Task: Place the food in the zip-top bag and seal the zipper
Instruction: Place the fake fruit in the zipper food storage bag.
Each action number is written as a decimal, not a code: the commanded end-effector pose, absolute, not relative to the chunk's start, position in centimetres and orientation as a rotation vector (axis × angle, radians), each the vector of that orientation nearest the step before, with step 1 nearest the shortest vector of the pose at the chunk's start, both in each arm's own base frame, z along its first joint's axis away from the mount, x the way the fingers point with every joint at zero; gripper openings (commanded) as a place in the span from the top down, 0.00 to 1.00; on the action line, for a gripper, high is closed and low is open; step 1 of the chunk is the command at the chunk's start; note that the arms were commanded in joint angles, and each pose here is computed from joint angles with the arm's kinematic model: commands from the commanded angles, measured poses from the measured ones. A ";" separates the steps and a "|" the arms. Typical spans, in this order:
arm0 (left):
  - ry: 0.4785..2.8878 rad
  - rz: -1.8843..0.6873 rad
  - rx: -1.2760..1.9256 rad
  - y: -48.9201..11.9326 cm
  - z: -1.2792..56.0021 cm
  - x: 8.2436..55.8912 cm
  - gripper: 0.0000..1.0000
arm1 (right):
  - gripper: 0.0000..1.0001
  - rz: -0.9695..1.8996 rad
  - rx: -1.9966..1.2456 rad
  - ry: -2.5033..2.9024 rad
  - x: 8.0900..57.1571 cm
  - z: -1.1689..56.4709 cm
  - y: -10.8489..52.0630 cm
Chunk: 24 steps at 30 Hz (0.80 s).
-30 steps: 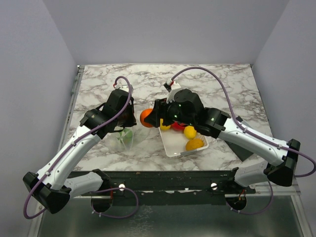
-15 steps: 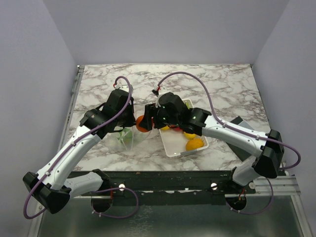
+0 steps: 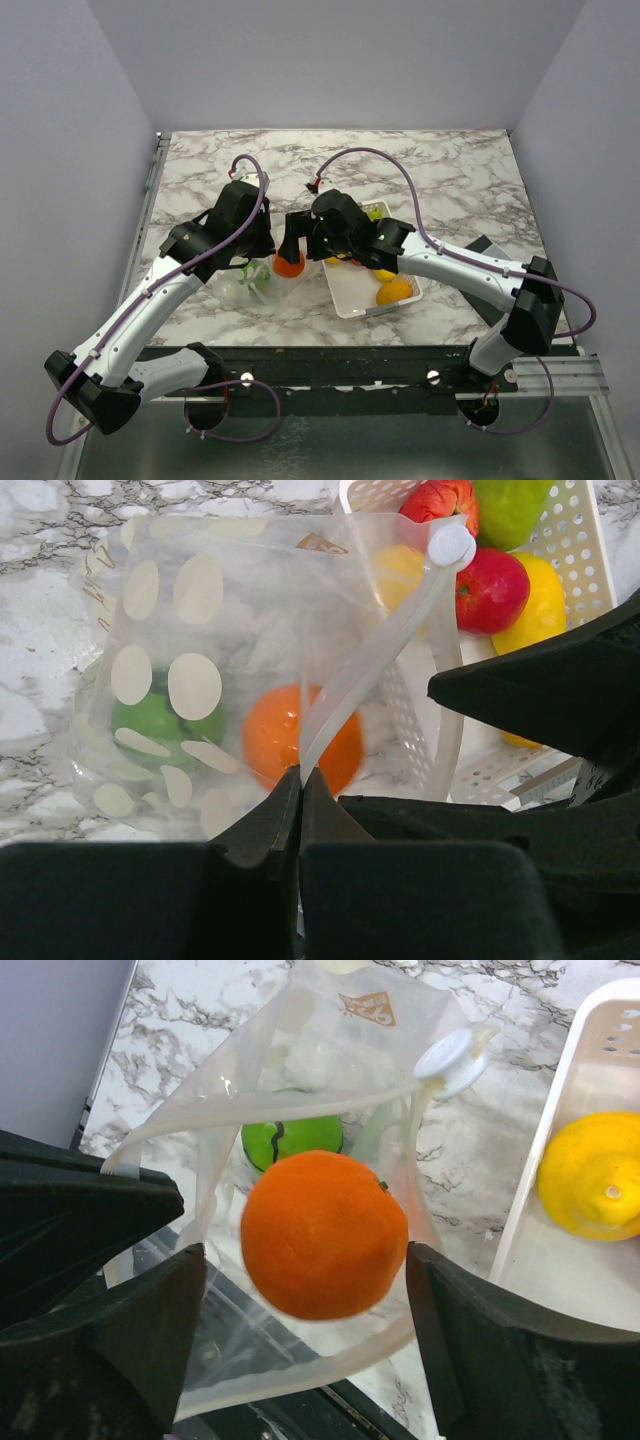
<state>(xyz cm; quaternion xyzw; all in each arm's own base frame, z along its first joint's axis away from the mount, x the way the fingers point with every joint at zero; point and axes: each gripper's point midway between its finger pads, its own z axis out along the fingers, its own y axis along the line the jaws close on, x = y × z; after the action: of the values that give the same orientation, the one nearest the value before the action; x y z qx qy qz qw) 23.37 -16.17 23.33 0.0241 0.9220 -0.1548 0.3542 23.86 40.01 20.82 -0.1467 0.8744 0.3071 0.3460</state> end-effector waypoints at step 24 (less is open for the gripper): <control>2.357 -0.411 0.060 -16.3 24.2 23.6 1.00 | 0.20 0.820 -0.202 2.249 22.4 24.3 36.2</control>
<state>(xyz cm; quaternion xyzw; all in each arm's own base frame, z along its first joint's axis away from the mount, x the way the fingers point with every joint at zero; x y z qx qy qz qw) 23.37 -16.16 23.33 0.0239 0.9220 -0.1545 0.3543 22.77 37.48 27.03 -0.0986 0.8486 0.3529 0.3817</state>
